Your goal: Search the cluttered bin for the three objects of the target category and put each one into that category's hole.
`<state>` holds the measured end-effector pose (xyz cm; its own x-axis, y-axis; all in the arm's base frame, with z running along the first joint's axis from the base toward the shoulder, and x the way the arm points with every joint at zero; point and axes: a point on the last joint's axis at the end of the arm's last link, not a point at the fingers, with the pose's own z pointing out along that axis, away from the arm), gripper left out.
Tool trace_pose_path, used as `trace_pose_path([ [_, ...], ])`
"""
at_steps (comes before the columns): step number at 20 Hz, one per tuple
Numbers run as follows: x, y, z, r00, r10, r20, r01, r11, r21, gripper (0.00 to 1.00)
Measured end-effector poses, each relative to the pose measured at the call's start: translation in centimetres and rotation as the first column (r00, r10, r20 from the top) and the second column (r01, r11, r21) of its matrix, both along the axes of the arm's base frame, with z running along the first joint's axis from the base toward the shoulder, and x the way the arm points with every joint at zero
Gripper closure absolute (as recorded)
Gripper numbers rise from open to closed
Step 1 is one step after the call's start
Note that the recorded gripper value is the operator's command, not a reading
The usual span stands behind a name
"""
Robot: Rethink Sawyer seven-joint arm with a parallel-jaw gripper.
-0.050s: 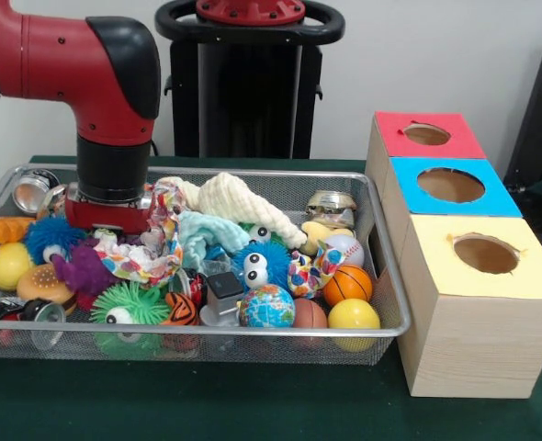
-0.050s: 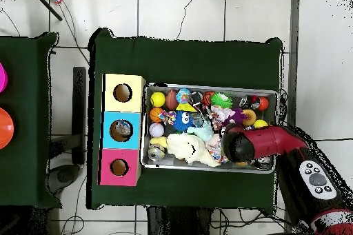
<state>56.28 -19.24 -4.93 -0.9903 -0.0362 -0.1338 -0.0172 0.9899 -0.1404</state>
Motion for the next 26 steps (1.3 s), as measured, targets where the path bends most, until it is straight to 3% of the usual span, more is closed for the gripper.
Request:
trace_pose_path([
  [5,0.0,0.2,1.3,1.0,-0.009,0.002,0.009,1.0,-0.001,1.0],
  [17,0.6,5.7,11.6,0.9979,-0.065,0.004,0.065,0.9979,0.008,1.0],
  [21,0.5,7.6,12.7,0.9984,-0.057,0.002,0.057,0.9983,0.013,1.0],
  [26,-1.0,12.0,12.4,0.9992,0.012,-0.039,-0.012,0.9999,0.002,1.0],
])
